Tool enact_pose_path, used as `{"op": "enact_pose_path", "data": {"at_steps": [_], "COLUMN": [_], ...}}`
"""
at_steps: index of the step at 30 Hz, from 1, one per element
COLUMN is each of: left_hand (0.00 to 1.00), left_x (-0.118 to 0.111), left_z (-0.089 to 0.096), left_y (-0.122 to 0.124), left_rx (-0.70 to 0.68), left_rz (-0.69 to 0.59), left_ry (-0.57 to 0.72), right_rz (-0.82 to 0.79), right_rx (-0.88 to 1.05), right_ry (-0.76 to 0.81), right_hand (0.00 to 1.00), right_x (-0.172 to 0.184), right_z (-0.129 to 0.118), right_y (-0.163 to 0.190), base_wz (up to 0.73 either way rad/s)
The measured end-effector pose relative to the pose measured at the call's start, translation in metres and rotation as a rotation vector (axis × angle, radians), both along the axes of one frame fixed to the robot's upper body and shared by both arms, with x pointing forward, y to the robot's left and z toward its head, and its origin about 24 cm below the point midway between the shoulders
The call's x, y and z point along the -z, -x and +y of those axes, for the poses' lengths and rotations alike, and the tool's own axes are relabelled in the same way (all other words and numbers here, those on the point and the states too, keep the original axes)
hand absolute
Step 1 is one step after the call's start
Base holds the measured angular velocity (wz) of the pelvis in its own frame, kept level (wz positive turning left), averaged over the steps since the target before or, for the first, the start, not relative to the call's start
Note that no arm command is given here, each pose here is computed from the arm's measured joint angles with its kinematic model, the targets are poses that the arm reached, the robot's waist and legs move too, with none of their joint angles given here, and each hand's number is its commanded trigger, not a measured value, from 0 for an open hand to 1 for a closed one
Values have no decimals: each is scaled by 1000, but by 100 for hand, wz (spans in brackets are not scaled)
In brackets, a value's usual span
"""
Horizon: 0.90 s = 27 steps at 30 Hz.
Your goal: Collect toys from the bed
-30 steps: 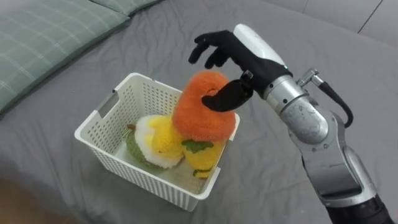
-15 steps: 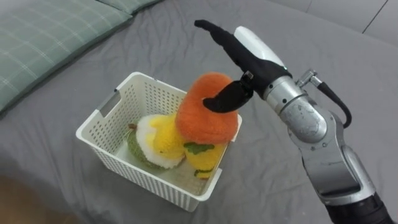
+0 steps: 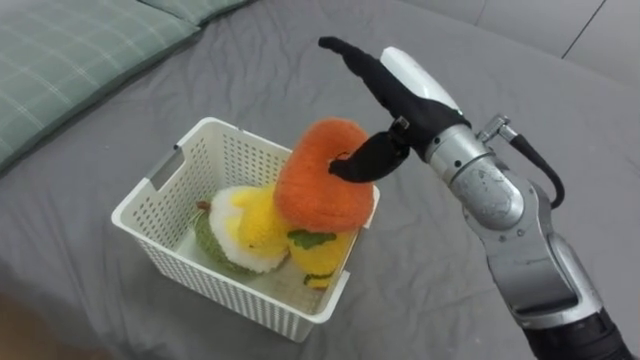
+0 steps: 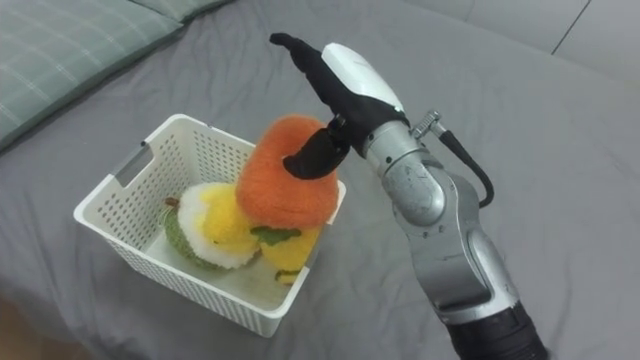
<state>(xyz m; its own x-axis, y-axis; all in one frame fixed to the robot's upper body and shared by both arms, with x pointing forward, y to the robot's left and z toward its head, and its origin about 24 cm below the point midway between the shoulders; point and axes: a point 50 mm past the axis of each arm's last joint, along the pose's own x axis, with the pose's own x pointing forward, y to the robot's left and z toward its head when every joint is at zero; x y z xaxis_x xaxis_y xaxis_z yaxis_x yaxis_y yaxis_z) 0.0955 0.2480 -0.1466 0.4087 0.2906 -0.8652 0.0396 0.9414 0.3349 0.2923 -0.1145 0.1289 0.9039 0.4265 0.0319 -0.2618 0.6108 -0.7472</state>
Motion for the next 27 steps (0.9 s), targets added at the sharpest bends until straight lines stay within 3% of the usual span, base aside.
{"op": "enact_pose_path", "data": {"at_steps": [5, 9, 16, 23, 27], "left_hand": [0, 0, 0, 0, 0], "left_x": [2, 6, 10, 11, 11], "left_z": [3, 4, 1, 3, 7], "left_y": [13, 28, 50, 78, 91], "left_rx": [-32, -66, -93, -190, -244], "left_rz": [24, 61, 110, 135, 162], "left_ry": [-23, -34, -37, -47, -70], "right_rz": [35, 12, 150, 139, 293], "right_rx": [7, 100, 351, 675, 990], "right_ry": [-230, -416, -758, -1166, -1448], "right_hand": [0, 0, 0, 0, 0], "right_x": [-3, -4, 40, 68, 131], "right_z": [-10, -34, -82, -142, -179], "right_y": [-1, -2, 22, 43, 78], "base_wz": [-8, -9, -12, -16, -17]}}
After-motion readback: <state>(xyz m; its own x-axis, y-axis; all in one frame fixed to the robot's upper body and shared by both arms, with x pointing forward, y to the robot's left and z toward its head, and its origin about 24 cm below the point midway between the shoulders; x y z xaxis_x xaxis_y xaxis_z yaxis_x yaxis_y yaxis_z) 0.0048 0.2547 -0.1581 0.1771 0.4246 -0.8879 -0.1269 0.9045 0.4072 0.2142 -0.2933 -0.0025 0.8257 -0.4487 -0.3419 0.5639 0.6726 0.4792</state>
